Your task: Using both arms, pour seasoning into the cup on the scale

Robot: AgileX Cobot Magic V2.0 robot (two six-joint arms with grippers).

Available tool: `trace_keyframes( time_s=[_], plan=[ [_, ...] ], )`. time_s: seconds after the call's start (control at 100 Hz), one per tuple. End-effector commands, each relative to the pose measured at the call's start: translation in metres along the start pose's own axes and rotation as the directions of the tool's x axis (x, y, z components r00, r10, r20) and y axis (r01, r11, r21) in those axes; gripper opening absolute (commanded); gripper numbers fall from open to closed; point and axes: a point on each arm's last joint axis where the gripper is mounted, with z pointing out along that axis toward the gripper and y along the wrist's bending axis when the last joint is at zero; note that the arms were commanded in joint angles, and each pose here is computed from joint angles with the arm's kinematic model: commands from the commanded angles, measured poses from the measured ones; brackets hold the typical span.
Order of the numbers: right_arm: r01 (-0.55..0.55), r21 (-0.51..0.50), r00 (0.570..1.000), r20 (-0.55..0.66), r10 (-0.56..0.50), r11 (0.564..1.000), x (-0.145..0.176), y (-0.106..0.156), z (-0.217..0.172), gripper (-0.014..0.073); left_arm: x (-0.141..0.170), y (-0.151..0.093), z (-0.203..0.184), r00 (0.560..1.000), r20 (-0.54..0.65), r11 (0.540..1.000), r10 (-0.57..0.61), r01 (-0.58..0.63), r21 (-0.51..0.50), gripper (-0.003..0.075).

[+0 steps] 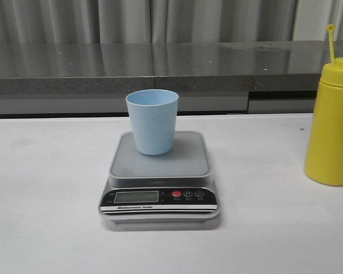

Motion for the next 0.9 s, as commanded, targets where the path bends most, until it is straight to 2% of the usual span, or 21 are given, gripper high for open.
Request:
trace_keyframes(
  time_s=[0.0, 0.08, 0.23, 0.51, 0.67, 0.89],
  plan=[
    [0.057, -0.049, 0.997, 0.061, -0.054, 0.997, -0.012, 0.008, -0.005, -0.0058, -0.015, -0.002, -0.002, 0.996, 0.093, 1.0, -0.01, 0.009, 0.01, -0.002],
    [0.108, -0.084, 0.993, 0.047, -0.104, 0.991, -0.01, 0.013, -0.008, -0.0058, -0.015, -0.002, -0.002, 0.996, 0.093, 1.0, -0.01, 0.009, 0.01, -0.002],
    [0.115, -0.143, 0.991, 0.09, -0.103, 0.983, -0.008, 0.018, -0.019, -0.0058, -0.015, -0.002, -0.002, 0.996, 0.093, 1.0, -0.01, 0.009, 0.01, -0.002],
    [0.128, -0.117, 0.981, 0.16, -0.108, 0.985, -0.001, 0.011, -0.037, -0.0058, -0.015, -0.002, -0.002, 0.996, 0.093, 1.0, -0.01, 0.009, 0.01, -0.002],
    [0.182, -0.111, 0.967, 0.199, -0.158, 0.977, 0.0, 0.01, -0.045, -0.0058, -0.015, -0.002, -0.002, 0.996, 0.093, 1.0, -0.01, 0.009, 0.01, -0.002],
    [0.182, -0.111, 0.968, 0.198, -0.158, 0.977, 0.001, 0.01, -0.044, -0.0058, -0.015, -0.002, -0.002, 0.996, 0.093, 1.0, -0.01, 0.009, 0.01, -0.002]
  ],
)
